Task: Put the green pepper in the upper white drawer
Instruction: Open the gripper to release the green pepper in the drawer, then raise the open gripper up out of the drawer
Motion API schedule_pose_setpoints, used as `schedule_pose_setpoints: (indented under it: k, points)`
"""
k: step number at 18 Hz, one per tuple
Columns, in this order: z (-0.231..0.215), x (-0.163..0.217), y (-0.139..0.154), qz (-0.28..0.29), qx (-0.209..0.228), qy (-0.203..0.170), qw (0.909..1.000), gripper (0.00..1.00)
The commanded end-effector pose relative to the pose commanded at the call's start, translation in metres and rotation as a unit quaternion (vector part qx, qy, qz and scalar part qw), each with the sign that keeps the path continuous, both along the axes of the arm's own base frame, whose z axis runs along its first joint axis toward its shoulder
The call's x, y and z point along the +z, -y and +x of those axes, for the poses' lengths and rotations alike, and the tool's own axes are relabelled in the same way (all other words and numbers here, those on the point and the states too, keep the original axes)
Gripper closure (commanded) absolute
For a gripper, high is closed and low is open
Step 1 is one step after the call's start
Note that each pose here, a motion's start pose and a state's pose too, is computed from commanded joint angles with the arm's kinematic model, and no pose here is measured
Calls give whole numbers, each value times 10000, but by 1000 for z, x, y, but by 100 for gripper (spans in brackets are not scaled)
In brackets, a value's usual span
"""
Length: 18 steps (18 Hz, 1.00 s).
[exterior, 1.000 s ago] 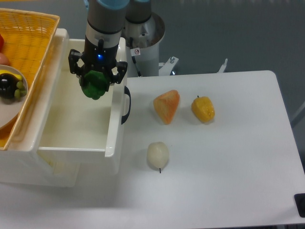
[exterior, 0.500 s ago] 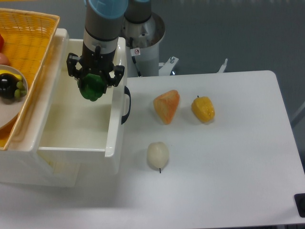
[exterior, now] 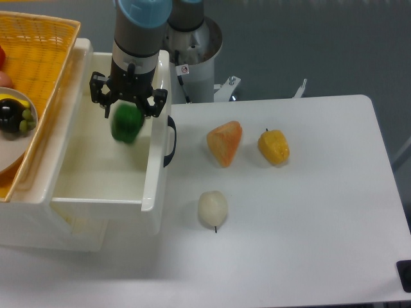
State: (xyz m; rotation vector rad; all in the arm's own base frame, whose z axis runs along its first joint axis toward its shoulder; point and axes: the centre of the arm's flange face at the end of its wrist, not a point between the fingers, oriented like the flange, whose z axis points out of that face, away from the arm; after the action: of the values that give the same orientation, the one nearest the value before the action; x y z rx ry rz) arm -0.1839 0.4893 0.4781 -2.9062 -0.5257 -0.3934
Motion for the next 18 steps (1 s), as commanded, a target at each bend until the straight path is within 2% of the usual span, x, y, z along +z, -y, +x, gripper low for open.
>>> schedule_pose_setpoints:
  k: [4,6,10,15,18]
  points:
    - [1,5,0,42,-8,-34,10000,6]
    - [0,11,2,82,1,-86,9999,1]
    - [-3,25,14,18,31,-431,9991,1]
    - [-39,41,31,155,178,-628,9978,0]
    - [-68,41,47,146,-313,-937,9950,0]
